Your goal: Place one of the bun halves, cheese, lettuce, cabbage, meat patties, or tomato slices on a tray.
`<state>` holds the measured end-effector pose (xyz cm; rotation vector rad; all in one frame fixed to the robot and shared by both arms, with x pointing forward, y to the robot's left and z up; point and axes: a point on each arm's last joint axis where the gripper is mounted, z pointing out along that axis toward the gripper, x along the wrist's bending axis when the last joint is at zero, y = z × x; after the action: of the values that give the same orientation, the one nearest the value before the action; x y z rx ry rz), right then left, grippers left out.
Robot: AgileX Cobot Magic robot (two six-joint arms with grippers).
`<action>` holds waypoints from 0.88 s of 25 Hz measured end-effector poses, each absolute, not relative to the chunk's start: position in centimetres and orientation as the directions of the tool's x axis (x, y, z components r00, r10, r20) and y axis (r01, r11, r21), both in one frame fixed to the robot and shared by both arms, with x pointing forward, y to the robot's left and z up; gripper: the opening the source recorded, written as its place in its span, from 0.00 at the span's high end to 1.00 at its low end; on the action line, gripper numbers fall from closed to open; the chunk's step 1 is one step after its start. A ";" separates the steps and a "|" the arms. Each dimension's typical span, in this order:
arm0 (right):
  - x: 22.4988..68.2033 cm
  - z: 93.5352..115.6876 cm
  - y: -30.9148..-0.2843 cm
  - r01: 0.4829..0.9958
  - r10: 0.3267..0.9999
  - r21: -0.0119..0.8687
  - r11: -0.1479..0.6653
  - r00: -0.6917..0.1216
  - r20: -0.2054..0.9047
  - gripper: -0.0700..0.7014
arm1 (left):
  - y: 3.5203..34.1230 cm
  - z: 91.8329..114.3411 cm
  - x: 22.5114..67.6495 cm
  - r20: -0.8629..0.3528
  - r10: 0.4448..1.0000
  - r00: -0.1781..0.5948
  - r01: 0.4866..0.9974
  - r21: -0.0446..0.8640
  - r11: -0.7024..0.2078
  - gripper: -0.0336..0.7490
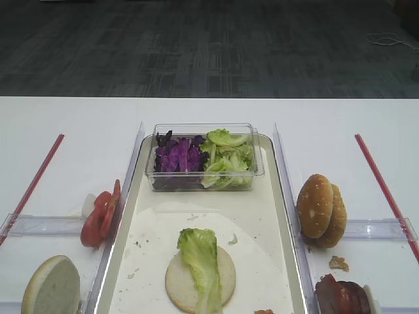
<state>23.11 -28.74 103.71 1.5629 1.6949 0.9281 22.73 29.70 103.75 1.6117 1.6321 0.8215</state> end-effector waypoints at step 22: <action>23.1 103.7 -28.7 0.541 0.996 0.840 0.041 -0.083 0.005 0.35 | 29.7 103.8 22.7 -0.041 0.999 0.009 0.562 0.827 0.029 0.58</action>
<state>23.11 -28.74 103.71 1.5629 1.6949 0.9281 22.73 29.70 103.75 1.6117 1.6321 0.8215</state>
